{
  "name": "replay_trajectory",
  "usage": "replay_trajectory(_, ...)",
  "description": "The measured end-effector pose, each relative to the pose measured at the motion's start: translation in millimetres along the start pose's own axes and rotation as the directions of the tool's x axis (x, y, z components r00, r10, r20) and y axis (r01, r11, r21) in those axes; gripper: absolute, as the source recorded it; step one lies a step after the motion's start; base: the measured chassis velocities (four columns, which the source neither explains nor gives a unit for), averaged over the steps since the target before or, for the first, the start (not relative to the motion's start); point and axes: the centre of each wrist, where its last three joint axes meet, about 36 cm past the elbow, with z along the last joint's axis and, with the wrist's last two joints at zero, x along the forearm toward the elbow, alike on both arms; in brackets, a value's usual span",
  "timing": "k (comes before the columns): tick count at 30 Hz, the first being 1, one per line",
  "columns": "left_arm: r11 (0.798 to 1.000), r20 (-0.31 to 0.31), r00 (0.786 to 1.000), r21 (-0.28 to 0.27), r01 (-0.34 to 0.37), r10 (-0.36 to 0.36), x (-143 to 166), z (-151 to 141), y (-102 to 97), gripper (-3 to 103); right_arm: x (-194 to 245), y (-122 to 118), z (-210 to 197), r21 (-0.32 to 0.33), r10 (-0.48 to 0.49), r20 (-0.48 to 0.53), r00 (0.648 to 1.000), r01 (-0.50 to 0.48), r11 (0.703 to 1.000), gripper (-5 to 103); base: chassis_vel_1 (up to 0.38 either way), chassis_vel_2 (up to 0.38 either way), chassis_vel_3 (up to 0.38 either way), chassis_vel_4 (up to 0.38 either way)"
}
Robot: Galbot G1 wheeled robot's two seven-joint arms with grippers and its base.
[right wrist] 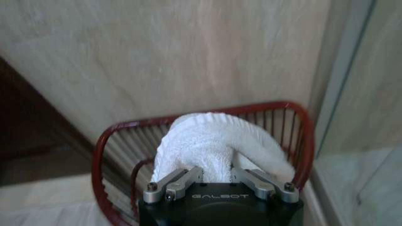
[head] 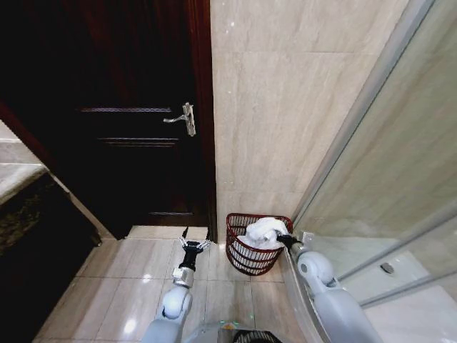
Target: Discard the used towel into the hamper.
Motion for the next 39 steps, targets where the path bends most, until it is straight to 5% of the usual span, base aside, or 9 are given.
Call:
replay_trajectory(13,0.999,-0.011,0.999,0.021,0.030,-0.030,-12,0,2.2,100,-50,5,-14,-0.030,-0.015,-0.231,0.973,0.008,1.000,8,0.000,0.000,0.000,0.000)
replay_trajectory(23,0.999,-0.029,0.999,0.025,0.031,-0.030,-13,1,3.5,100,-91,16,-29,-0.018,-0.020,-0.276,0.961,0.015,1.000,8,0.000,0.000,0.000,0.000)
replay_trajectory(39,1.000,-0.025,0.999,0.019,0.025,-0.025,-11,-3,2.5,100,-140,17,-59,-0.155,-0.079,-0.330,0.941,0.029,0.988,8,0.000,0.000,0.000,0.000)
